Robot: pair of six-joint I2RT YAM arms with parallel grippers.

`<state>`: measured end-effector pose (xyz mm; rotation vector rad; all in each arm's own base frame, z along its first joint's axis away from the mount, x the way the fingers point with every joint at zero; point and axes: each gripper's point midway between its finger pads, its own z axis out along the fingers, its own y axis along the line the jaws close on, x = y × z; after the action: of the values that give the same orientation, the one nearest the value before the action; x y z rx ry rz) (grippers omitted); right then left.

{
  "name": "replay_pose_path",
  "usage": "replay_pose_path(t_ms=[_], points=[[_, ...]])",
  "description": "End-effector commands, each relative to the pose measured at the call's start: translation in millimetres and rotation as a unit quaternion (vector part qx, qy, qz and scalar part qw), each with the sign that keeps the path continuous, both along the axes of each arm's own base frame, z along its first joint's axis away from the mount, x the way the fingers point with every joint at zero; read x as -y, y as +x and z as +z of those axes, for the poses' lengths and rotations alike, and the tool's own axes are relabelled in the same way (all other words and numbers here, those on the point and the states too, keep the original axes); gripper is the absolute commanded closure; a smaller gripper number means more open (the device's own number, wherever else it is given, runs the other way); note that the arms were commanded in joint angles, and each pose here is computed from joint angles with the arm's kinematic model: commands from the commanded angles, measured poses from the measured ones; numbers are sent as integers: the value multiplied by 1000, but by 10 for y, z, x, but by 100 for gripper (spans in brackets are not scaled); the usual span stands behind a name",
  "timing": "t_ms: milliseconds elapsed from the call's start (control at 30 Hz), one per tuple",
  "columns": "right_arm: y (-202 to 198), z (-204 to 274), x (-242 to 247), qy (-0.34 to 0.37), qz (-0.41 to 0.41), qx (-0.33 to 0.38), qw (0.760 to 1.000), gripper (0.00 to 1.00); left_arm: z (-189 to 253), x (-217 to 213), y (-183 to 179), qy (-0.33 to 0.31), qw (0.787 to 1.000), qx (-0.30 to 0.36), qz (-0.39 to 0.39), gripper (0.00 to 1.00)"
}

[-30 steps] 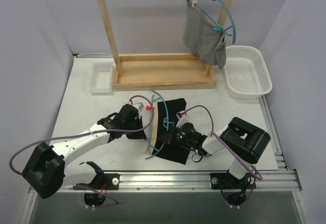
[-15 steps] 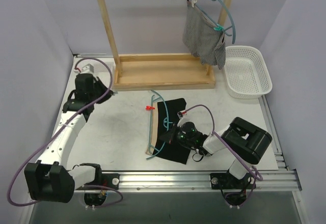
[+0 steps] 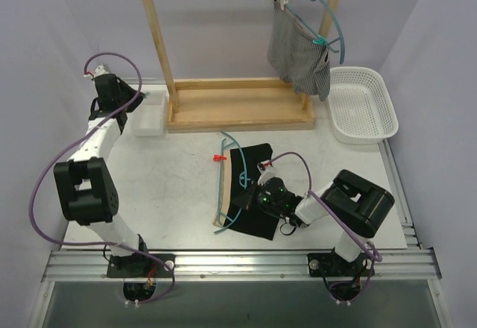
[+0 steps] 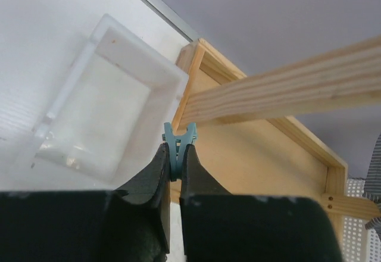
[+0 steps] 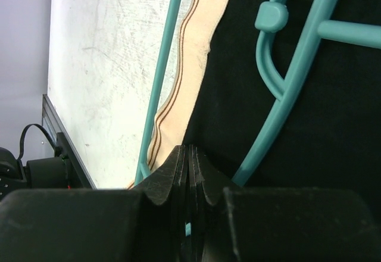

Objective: Remove the underwear clipped to the hanger

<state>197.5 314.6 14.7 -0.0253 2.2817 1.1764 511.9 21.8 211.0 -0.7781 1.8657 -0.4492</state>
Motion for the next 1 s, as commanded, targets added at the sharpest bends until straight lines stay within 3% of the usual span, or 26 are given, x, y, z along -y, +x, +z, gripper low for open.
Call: replay_pose_path(t_ms=[0,67,100,133,233,333,533,567,667,833,967], points=[[17,-57,-18,-7,7,0,1000,100,268,-56,347,-5,999,53,-7,83],[9,-57,-18,-6,8,0,1000,100,178,-60,419,-2,999,48,-11,68],[11,-55,-16,-6,7,0,1000,100,158,-81,431,0,999,46,-6,51],[8,-55,-13,-6,7,1,1000,100,145,-100,429,3,999,41,-2,43],[6,-32,2,-6,5,3,1000,100,166,-142,413,19,999,42,3,21],[3,-16,11,-7,5,5,1000,100,208,-139,349,24,999,45,0,6],[8,34,12,-2,4,10,1000,100,269,163,-9,9,998,49,-35,6],[14,58,13,-1,2,12,1000,100,427,277,-138,15,997,64,-46,6],[34,89,28,-2,-2,16,1000,100,351,797,-499,16,993,52,-105,6],[39,142,21,-3,-1,19,1000,100,-124,1602,-1235,-26,973,-1,-230,6],[90,293,20,-5,-4,38,999,100,-315,1861,-1625,-16,960,-13,-279,6]])
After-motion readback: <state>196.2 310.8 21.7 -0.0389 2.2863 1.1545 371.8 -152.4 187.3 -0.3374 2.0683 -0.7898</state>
